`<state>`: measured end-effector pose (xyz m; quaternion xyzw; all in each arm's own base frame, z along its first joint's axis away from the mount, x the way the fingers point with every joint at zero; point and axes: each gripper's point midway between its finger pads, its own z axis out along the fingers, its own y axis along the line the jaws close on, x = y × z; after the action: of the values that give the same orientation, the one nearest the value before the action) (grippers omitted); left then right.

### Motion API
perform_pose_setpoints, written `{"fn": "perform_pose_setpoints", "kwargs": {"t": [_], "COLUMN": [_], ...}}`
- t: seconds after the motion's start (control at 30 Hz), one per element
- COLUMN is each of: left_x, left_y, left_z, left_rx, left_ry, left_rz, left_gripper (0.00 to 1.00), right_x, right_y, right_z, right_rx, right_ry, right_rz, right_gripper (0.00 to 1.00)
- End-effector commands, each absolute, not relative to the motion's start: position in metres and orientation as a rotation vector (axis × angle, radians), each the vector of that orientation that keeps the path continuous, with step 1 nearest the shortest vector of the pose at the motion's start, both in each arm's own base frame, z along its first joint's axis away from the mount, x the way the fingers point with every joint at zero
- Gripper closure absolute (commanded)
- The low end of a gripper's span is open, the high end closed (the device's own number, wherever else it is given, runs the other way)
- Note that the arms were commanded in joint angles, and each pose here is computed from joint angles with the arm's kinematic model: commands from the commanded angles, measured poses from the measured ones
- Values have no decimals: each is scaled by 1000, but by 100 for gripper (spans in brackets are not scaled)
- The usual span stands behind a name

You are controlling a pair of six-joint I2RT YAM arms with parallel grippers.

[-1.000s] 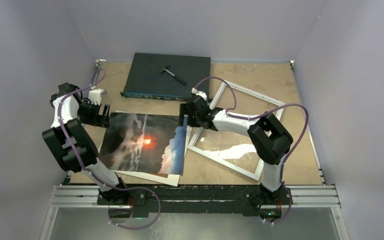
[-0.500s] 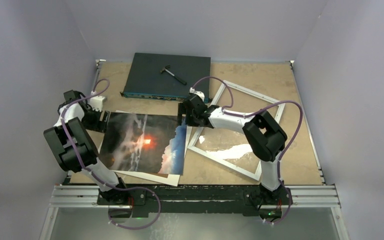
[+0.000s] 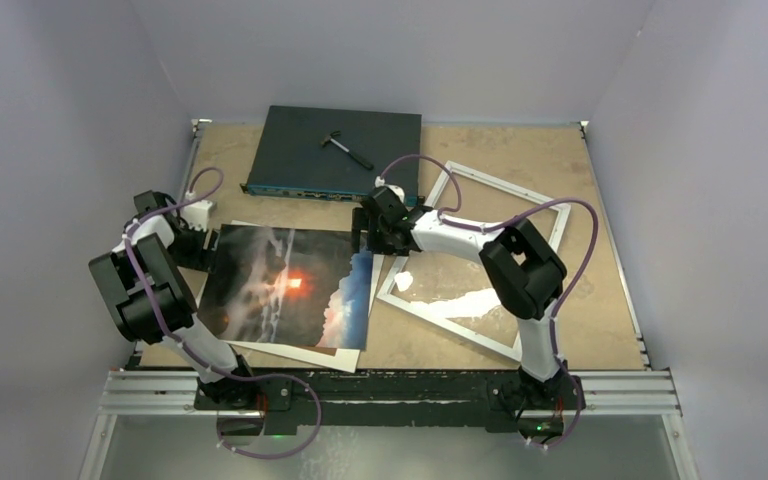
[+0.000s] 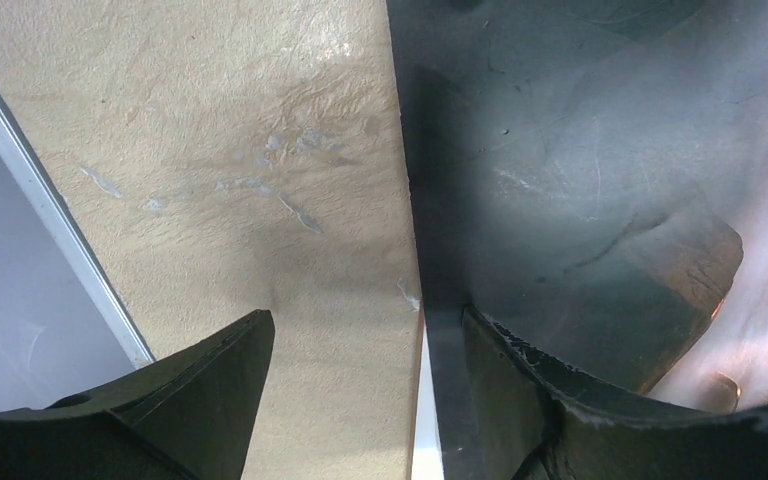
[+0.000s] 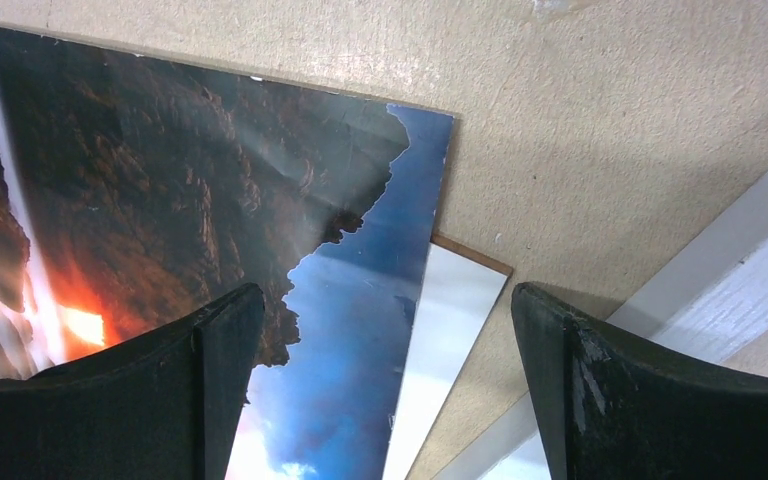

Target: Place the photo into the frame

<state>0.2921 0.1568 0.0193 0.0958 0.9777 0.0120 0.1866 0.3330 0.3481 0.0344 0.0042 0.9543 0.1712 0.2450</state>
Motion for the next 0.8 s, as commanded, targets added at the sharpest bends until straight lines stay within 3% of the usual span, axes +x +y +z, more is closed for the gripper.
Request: {"fn": "perform_pose_setpoints", "kwargs": {"t": [0.0,0.77], "left_x": [292,285], "left_y": [160,146], "left_z": [3,-13], "left_rx": [249,283], "left_ry": [2752,2772], "left_rz": [53,-16], "left_gripper": [32,36], "right_x": [318,314], "right_y": [348,385], "right_z": [22,89], "right_rx": [25,109], "right_ry": [2694,2452], "right_rz": [459,959], "right_gripper": [4,4]}}
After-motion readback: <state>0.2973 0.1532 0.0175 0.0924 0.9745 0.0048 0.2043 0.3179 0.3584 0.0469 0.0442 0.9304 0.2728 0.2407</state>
